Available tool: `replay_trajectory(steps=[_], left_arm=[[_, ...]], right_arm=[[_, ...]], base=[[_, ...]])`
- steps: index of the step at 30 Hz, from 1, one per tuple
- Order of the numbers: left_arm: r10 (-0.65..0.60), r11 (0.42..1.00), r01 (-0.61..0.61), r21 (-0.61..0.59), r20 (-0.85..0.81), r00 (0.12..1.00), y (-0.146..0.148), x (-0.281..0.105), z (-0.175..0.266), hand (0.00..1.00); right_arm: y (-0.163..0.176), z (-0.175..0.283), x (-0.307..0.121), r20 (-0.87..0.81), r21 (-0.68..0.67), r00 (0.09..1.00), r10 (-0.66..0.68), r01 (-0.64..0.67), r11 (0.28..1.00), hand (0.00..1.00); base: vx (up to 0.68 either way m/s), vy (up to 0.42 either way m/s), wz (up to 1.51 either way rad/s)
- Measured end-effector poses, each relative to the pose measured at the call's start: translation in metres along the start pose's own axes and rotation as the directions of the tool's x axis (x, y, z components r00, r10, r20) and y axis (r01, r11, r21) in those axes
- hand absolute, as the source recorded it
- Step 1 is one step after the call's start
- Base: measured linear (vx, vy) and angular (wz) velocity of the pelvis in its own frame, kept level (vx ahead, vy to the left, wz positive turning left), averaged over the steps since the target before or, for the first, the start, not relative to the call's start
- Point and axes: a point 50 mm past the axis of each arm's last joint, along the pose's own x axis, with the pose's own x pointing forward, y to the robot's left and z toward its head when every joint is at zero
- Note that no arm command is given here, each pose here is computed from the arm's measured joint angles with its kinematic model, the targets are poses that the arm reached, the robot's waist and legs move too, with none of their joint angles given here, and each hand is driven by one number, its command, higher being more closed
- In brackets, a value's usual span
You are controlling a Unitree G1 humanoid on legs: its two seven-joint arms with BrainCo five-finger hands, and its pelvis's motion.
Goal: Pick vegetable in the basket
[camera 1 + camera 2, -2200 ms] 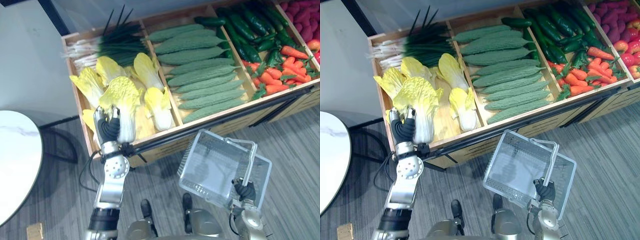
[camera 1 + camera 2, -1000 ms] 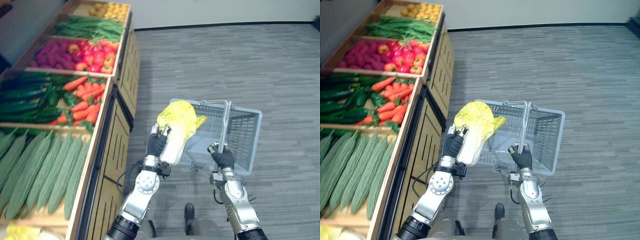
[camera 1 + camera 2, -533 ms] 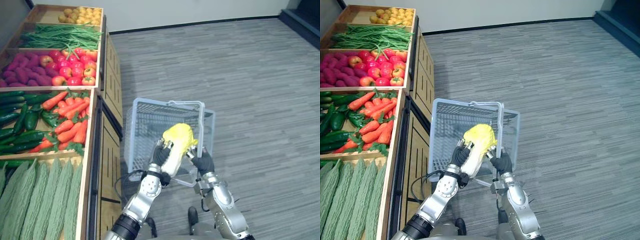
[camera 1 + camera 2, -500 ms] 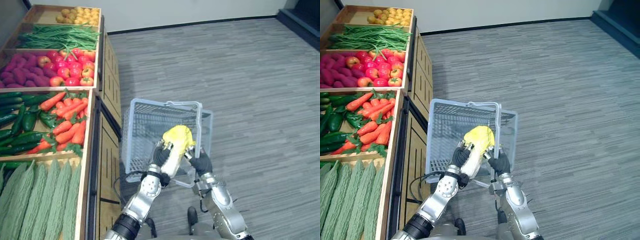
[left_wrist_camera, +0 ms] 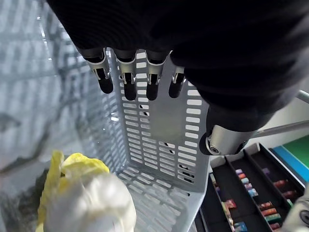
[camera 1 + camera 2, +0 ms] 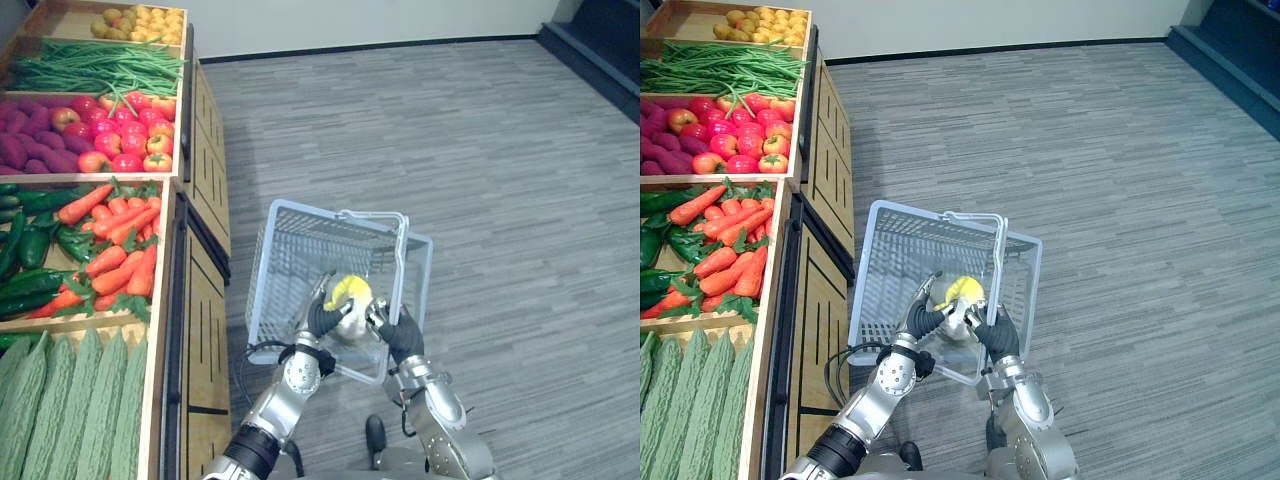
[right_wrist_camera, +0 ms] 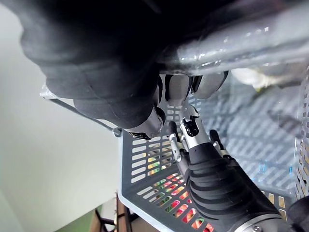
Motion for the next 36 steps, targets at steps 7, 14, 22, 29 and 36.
replay_trajectory(steps=[7,14,22,29,36], left_arm=[[-0.082,0.995,0.087,-0.042,0.104,0.991,-0.011,-0.004,0.019,0.0],[-0.031,0.99,0.055,-0.132,0.182,0.983,-0.002,-0.019,0.034,0.0],[0.266,0.931,-0.253,-0.264,0.015,0.964,0.059,-0.047,0.0,0.0],[0.431,0.853,-0.442,-0.278,-0.102,0.896,0.089,-0.077,-0.021,0.0],[0.542,0.783,-0.544,-0.303,-0.097,0.835,0.105,-0.081,-0.012,0.0]], right_arm=[[-0.025,-0.02,-0.015,-0.09,-0.006,0.991,-0.1,0.1,0.995,1.0],[-0.062,-0.043,-0.035,-0.201,-0.106,0.94,-0.277,0.261,0.96,1.0],[-0.109,-0.038,-0.057,-0.175,-0.232,0.846,-0.504,0.462,0.856,1.0],[-0.13,-0.039,-0.069,-0.172,-0.279,0.786,-0.594,0.54,0.794,1.0],[-0.128,-0.047,-0.056,-0.194,-0.281,0.782,-0.593,0.535,0.797,1.0]], base=[[-0.01,0.002,0.03],[-0.03,-0.018,0.13],[-0.01,-0.013,0.03],[0.01,-0.011,0.12],[0.02,0.052,0.15]])
